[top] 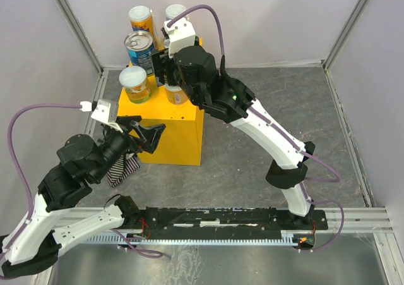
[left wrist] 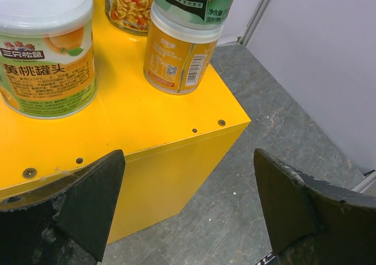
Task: Place and organize the canned foods onto the counter
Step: Place the canned food on the counter.
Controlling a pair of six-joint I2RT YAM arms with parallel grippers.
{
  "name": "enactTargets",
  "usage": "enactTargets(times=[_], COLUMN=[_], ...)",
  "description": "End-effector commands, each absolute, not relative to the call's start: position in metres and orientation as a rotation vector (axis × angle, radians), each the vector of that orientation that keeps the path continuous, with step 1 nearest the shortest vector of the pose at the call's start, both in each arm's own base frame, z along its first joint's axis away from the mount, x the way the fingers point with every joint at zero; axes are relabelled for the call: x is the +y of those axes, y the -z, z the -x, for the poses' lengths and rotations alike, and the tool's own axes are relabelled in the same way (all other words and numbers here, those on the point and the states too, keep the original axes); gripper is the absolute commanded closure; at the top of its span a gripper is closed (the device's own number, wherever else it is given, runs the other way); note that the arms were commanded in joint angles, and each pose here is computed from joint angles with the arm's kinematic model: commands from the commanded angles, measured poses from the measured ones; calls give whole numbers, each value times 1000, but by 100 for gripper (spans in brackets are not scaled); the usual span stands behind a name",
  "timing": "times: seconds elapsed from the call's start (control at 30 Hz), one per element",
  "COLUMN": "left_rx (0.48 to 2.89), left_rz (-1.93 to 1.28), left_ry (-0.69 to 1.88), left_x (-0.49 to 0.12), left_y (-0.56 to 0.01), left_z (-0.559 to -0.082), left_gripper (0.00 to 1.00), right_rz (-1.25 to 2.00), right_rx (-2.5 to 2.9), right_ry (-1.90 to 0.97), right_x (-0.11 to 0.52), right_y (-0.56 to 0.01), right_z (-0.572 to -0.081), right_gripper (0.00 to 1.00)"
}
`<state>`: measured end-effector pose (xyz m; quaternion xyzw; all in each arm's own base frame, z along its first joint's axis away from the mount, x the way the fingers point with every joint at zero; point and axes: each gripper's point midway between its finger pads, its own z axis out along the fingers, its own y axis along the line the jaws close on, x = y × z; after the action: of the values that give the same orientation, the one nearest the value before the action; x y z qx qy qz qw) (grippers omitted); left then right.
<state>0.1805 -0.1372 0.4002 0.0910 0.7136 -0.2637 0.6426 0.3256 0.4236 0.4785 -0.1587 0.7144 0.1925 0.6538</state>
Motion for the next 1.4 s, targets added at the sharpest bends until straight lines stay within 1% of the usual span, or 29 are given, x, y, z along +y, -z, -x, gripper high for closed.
enactTargets(times=[0.0, 0.7, 0.8, 0.93, 1.37], left_rx=[1579, 1578, 1579, 1580, 1577], left_rz=[-226, -216, -217, -217, -219], left_ry=[571, 584, 584, 583, 581], left_x=[-138, -138, -138, -138, -138], left_y=[-410, -411, -411, -410, -411], left_z=[-186, -185, -185, -185, -185], left_gripper=[4, 4, 4, 4, 3], right_rz=[343, 354, 355, 347, 343], right_rx=[1591, 1597, 1597, 1594, 1586], right_ry=[-493, -502, -495, -478, -471], right_x=[427, 431, 430, 427, 423], right_y=[-492, -489, -489, -490, -494], right_z=[-320, -316, -316, -317, -316], right_gripper=[19, 20, 16, 1, 1])
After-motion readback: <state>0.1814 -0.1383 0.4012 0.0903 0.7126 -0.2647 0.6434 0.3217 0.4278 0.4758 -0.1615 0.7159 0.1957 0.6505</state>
